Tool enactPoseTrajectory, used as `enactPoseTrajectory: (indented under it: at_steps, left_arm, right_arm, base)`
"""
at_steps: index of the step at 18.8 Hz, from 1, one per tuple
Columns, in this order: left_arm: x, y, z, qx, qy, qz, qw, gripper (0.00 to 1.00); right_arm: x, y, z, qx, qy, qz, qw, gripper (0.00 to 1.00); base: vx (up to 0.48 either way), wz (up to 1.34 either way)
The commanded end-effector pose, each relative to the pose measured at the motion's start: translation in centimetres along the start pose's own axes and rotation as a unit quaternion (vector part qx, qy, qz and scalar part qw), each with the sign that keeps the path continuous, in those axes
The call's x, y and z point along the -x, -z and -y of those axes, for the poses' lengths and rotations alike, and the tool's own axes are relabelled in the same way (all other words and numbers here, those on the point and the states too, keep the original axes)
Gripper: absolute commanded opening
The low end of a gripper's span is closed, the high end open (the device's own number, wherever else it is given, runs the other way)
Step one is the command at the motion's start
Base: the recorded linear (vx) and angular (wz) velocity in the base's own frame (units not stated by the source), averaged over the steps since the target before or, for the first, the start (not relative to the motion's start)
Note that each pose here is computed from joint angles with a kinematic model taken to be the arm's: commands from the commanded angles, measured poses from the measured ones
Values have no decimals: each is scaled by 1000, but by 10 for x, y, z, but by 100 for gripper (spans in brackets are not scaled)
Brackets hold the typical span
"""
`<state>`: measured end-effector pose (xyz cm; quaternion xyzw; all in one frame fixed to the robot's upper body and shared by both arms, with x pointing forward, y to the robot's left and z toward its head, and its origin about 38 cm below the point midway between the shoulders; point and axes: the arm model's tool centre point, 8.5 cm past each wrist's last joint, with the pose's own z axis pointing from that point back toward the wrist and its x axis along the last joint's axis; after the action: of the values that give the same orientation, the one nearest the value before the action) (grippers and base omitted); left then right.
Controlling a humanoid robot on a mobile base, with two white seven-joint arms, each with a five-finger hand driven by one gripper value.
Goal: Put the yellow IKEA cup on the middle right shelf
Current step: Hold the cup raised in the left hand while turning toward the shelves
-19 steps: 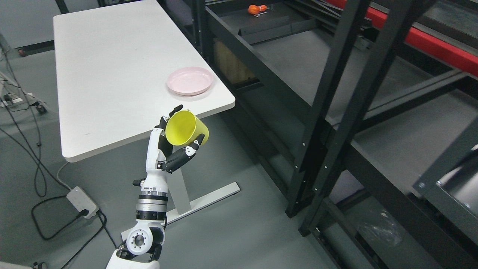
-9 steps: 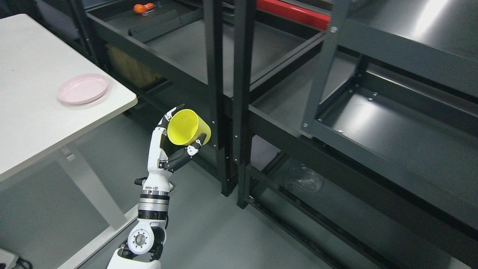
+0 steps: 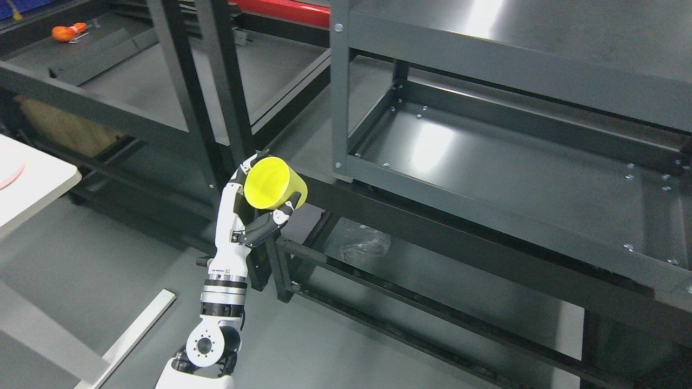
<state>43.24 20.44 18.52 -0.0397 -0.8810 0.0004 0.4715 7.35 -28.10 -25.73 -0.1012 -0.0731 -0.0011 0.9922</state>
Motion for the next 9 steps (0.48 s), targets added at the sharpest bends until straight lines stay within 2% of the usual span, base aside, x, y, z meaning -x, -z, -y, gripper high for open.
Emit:
enactPoseTrajectory:
  at_steps: [1, 6, 9]
  left_arm:
    - [-3, 3, -3, 5, 7, 5, 1000, 0]
    - [-8, 4, 6, 17, 2, 18, 1000, 0]
    - [-19, 3, 13, 27, -6, 54, 998, 0]
  right_arm:
    - [9, 1, 10, 7, 2, -7, 1000, 99]
    - [9, 1, 10, 7, 2, -7, 1000, 99]
    - [9, 1, 10, 7, 2, -7, 1000, 99]
  base:
    - [-25, -585]
    - [-3, -550]
    - [40, -294]
